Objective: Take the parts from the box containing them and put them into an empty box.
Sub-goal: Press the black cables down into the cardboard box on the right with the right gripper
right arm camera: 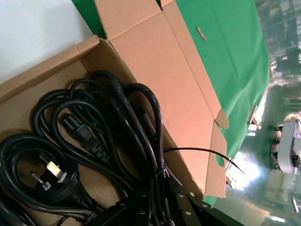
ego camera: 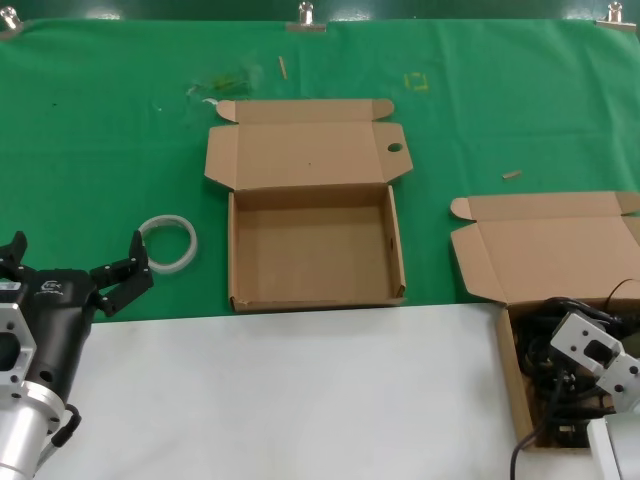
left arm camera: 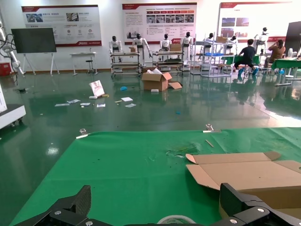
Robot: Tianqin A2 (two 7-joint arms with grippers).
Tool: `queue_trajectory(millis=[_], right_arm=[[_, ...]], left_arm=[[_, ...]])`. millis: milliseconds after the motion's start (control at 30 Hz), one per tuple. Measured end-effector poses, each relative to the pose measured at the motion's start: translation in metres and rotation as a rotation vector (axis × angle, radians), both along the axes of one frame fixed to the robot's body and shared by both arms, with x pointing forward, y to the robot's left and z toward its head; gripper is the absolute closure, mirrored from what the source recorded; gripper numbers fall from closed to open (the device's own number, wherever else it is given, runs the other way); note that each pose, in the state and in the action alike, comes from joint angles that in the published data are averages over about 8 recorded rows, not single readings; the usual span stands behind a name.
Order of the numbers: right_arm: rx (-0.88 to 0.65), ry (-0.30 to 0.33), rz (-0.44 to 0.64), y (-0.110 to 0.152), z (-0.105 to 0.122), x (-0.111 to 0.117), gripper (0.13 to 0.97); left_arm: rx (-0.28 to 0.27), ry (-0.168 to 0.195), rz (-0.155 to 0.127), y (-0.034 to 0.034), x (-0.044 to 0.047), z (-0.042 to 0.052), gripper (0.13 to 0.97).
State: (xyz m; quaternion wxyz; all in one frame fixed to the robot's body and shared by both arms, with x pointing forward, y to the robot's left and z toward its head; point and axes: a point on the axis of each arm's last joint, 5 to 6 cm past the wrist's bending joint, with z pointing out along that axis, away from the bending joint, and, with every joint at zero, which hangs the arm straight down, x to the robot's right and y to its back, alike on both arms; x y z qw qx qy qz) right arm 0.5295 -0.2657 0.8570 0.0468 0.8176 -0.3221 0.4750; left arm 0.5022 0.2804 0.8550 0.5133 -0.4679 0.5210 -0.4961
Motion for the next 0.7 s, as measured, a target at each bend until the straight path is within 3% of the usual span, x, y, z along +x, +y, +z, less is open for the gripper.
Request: queue_trajectory(millis=[400,700], right_arm=[[0.016,-0.016,-0.01,0.0,0.002,0.0,0.932],[0.022,-0.068,-0.014,0.004,0.023,-0.002,0.935]], left_arm=[[0.0,0.0,0.0,0.0,0.0,0.0,0.132],[0.0,0.0,0.0,0.0,0.0,0.0,0.132]])
